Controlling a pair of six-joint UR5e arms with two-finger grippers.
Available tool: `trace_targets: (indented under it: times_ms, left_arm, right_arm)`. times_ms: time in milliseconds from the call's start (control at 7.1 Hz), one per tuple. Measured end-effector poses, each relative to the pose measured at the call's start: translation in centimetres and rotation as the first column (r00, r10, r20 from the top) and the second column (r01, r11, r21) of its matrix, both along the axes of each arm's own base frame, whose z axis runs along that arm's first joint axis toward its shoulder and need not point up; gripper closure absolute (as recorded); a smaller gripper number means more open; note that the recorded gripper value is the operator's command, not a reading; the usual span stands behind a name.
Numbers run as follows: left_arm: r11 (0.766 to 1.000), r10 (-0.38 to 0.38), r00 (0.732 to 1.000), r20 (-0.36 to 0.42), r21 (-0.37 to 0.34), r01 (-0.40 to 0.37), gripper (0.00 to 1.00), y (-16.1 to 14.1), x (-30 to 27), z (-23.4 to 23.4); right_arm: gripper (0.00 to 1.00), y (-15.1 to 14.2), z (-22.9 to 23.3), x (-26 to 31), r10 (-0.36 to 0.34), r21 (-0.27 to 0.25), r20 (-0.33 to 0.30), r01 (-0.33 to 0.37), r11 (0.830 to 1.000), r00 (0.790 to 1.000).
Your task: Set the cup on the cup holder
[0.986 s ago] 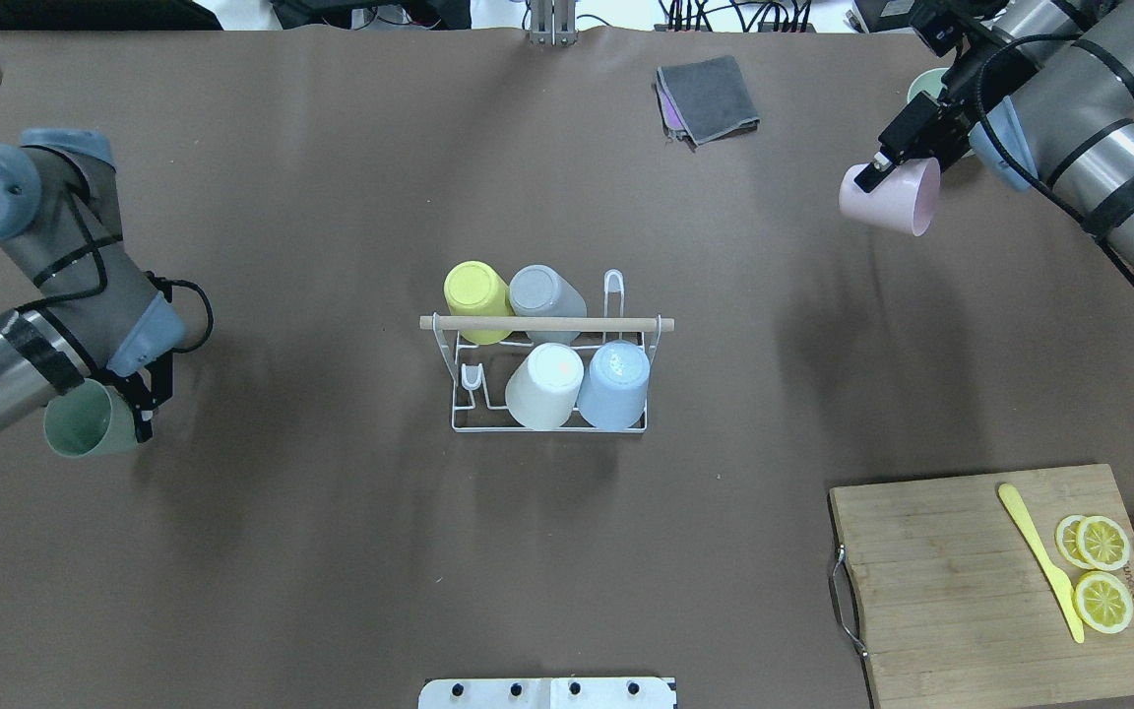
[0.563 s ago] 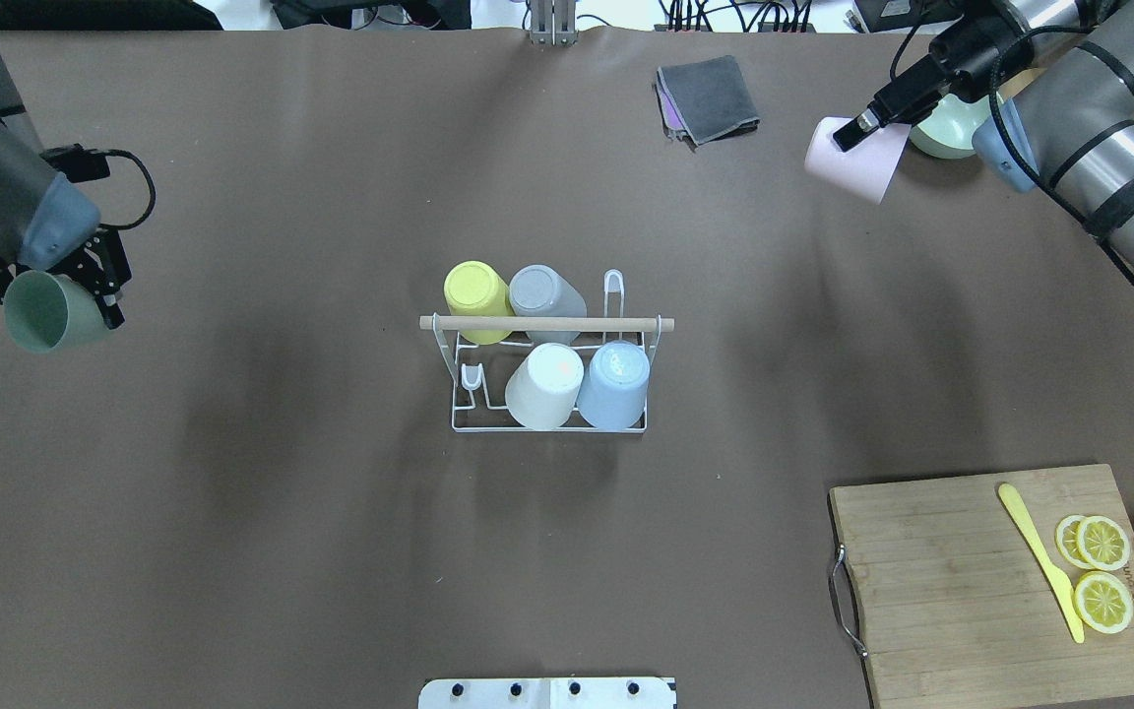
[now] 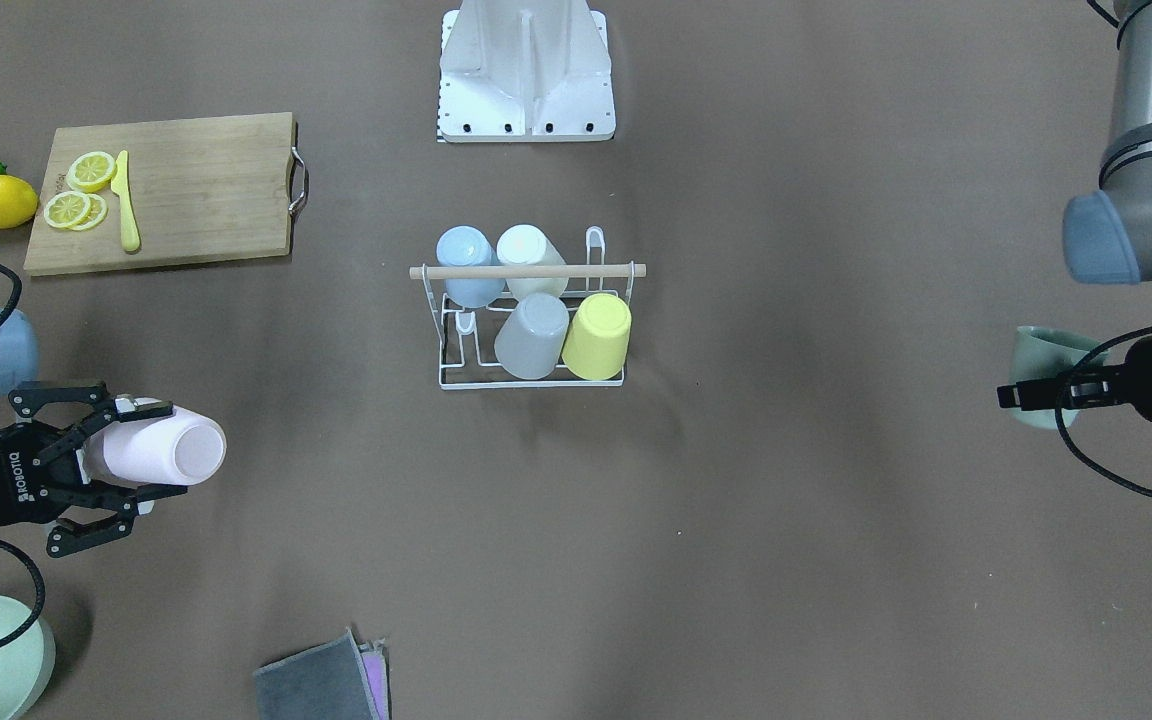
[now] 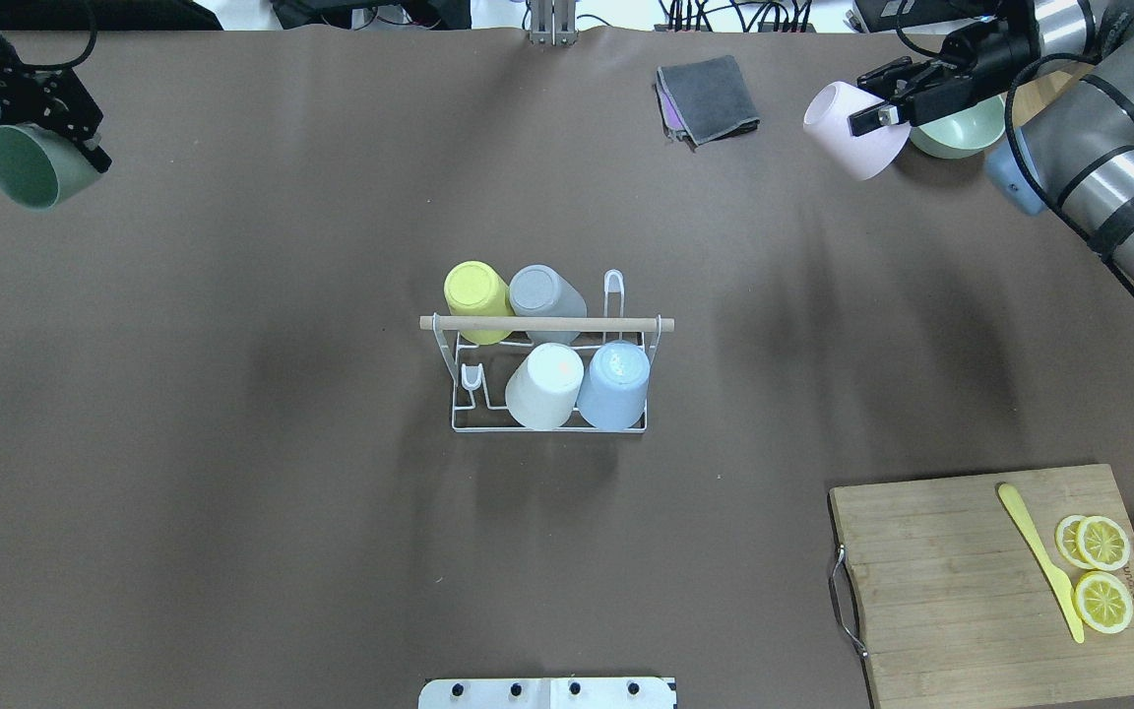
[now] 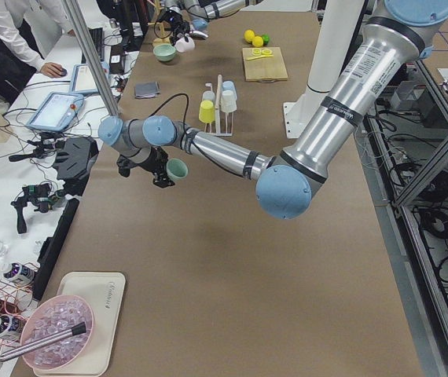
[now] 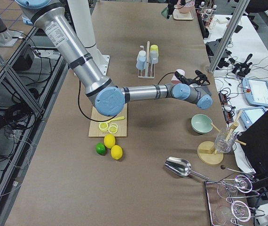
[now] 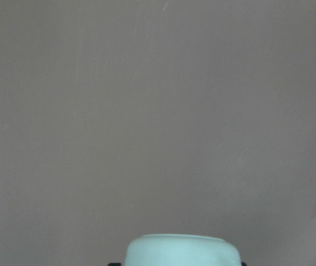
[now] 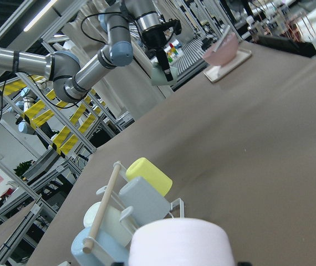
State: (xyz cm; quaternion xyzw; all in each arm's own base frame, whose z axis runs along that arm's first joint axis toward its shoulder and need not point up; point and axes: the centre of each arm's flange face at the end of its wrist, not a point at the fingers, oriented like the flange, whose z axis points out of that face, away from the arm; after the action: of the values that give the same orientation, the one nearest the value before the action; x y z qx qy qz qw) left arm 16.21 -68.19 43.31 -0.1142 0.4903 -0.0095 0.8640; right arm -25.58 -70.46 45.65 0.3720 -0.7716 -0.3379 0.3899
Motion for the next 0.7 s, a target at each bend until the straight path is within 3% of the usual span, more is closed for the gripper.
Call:
trace_targets:
  times_ms: [141,282,423,563,704]
  left_arm:
    - [0.993,-0.090,0.995,-0.035,0.072,0.092,1.00,-0.7,-0.8,-2.2]
    - [0.972,-0.174,0.982,-0.071,0.147,0.183,1.00,-1.1,-1.7,-4.5]
    - [0.929,-0.264,0.957,-0.121,0.237,0.286,1.00,-1.0,-2.4,-7.1]
    - [0.851,-0.347,0.913,-0.217,0.337,0.403,1.00,-0.3,-2.9,-10.2]
    - [0.739,-0.395,0.845,-0.361,0.421,0.526,1.00,1.3,-3.2,-13.2]
  right_arm:
    - [0.70,0.0,-0.4,-0.5,0.064,0.087,0.077,-0.071,0.994,0.995]
    - [0.70,0.0,-0.8,-0.9,0.116,0.158,0.143,-0.139,0.978,0.983]
    - [0.70,0.1,-1.1,-1.7,0.156,0.218,0.199,-0.199,0.955,0.968]
    - [0.70,0.4,-1.7,-3.1,0.178,0.266,0.253,-0.245,0.932,0.951]
    - [0.70,0.7,-3.3,-5.3,0.179,0.301,0.306,-0.274,0.913,0.935]
